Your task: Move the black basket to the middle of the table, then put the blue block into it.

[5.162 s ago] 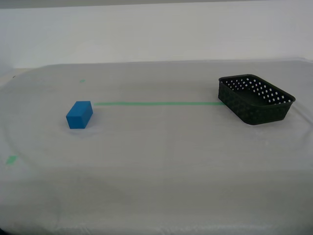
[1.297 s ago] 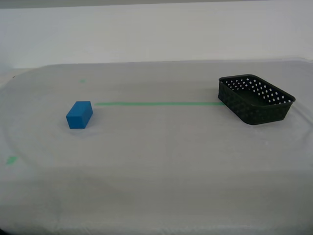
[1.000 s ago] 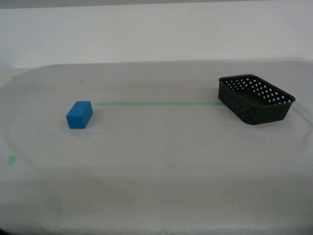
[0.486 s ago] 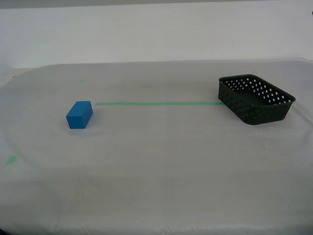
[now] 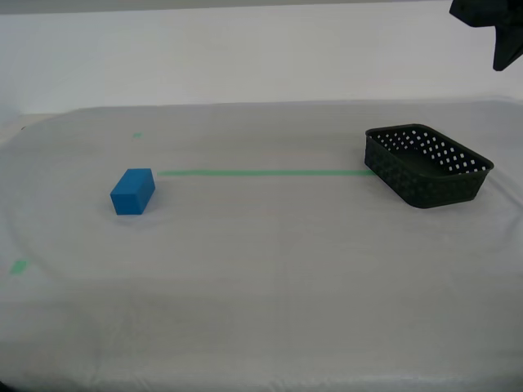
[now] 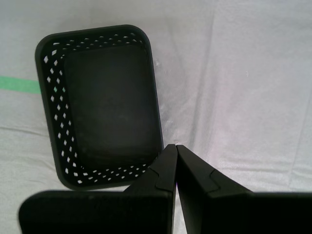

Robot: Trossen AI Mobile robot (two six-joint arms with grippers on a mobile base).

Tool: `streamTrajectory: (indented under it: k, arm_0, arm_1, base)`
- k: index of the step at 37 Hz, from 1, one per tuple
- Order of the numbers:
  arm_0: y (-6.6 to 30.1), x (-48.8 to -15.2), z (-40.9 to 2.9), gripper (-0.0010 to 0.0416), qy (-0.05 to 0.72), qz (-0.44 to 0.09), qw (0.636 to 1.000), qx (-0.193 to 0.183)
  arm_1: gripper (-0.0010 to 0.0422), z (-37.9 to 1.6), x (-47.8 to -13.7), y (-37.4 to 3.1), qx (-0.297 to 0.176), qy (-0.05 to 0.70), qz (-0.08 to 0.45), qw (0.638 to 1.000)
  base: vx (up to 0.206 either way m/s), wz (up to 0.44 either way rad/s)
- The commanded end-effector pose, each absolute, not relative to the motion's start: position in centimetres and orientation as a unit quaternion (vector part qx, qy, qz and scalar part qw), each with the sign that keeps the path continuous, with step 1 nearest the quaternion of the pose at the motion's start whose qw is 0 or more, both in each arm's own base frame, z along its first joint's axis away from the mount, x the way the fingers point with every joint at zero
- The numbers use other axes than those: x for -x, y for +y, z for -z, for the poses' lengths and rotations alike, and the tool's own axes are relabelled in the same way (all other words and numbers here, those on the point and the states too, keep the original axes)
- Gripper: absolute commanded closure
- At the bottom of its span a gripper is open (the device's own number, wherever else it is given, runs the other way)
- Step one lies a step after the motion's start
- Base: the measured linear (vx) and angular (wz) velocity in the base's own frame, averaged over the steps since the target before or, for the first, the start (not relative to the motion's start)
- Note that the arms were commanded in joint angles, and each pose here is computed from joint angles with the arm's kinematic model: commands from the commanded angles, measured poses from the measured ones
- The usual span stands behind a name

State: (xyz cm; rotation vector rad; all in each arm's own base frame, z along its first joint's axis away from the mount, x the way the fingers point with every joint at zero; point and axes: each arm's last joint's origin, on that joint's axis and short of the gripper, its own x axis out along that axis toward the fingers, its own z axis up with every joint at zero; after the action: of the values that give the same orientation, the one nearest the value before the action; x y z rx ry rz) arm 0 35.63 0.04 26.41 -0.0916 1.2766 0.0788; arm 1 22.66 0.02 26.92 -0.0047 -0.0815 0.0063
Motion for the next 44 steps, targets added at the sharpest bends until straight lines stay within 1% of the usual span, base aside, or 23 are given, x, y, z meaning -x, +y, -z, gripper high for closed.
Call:
streamTrajectory:
  k: [1,7,12,22,28,33,38,44]
  arm_0:
    - [0.1,-37.3,-25.8,0.0406,0.602,-0.04,0.796,0.044]
    - [0.2,-39.6,-24.6,0.0406,0.608,-0.05,0.792,0.037]
    - [0.3,-40.6,-23.4,0.0406,0.616,-0.055,0.785,0.033]
    - [0.5,-40.8,-22.6,0.0406,0.621,-0.063,0.781,0.026]
    - [0.6,-40.8,-22.6,0.0406,0.624,-0.055,0.78,0.016]
    - [0.6,-40.8,-22.6,0.0402,0.623,-0.052,0.78,0.016]
    - [0.6,-40.8,-22.6,0.0382,0.623,-0.052,0.78,0.016]
    - [0.8,-40.8,-22.6,0.0339,0.624,-0.053,0.779,0.017]
  arm_1:
    - [0.0412,-27.0,-22.7,0.0,0.001,-0.043,-0.003,0.999]
    - [0.0412,-27.0,-22.7,0.0,0.001,-0.043,-0.003,0.999]
    - [0.0412,-27.0,-22.7,0.0,0.002,-0.043,-0.003,0.999]
    - [0.0412,-27.0,-22.7,0.0,0.001,-0.042,-0.003,0.999]
    - [0.0412,-26.9,-22.7,0.0,0.001,-0.042,-0.003,0.999]
    - [0.0412,-26.9,-22.7,0.0,0.002,-0.042,-0.003,0.999]
    - [0.0412,-26.9,-22.7,0.0,0.001,-0.042,-0.003,0.999]
    - [0.0412,-26.9,-22.7,0.0,0.001,-0.042,-0.003,0.999]
  base:
    - [0.0,0.0]
    - [0.0,0.0]
    - [0.0,0.0]
    - [0.0,0.0]
    - [0.0,0.0]
    - [0.0,0.0]
    - [0.0,0.0]
    - [0.0,0.0]
